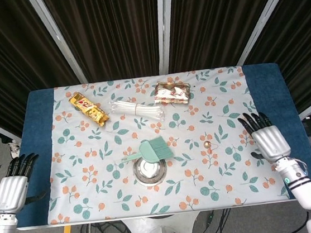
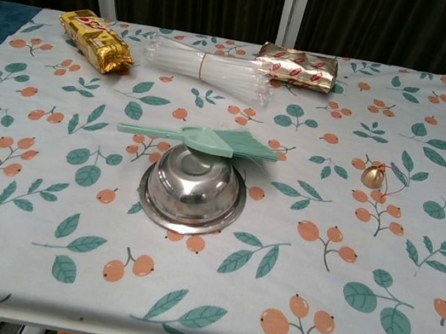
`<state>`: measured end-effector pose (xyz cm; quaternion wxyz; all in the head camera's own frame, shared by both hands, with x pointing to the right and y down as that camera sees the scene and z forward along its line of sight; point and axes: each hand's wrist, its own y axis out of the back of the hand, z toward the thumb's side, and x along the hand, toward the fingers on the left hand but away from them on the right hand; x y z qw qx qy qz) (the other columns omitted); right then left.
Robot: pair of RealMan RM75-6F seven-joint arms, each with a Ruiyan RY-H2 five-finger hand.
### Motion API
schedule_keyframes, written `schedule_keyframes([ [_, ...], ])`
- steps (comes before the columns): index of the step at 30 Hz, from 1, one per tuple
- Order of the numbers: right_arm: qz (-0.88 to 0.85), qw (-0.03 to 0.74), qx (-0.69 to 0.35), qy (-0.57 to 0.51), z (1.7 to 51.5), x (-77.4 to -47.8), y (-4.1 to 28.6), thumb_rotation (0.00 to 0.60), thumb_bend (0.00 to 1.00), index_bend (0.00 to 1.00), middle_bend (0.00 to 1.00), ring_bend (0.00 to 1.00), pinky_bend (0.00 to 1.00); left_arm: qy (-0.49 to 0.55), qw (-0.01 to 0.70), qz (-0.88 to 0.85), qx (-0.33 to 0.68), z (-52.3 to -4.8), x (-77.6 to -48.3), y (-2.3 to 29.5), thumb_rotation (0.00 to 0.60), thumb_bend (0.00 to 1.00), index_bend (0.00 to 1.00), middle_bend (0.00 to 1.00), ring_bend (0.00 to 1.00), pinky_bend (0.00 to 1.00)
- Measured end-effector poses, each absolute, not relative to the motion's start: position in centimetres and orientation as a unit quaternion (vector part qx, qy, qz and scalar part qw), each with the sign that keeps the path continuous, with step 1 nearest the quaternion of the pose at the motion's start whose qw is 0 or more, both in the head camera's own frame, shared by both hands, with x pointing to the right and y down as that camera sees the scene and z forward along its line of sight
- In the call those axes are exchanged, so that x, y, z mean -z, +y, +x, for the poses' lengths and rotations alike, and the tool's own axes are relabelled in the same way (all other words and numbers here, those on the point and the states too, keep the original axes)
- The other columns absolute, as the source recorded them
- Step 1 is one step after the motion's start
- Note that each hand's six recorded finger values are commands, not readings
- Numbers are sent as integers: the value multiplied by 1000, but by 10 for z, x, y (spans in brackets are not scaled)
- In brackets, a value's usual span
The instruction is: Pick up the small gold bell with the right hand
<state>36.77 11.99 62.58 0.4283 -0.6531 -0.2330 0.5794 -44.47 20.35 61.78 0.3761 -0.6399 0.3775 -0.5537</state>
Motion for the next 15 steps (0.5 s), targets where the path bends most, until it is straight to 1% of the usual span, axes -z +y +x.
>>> schedule_keyframes([
  [5,-672,437,-564,-199,333,-649,105,600,6,0,0,0,0,370,368,-644,559,-447,-625,206,600,20,71,58,0,58],
  [9,-678,436,-563,-184,317,-665,97,600,11,0,0,0,0,370,361,-646,562,-450,-630,207,600,20,72,58,0,58],
  [15,-685,435,-560,-166,295,-684,92,600,47,10,0,0,0,372,357,-646,563,-454,-631,207,600,20,71,58,0,58],
])
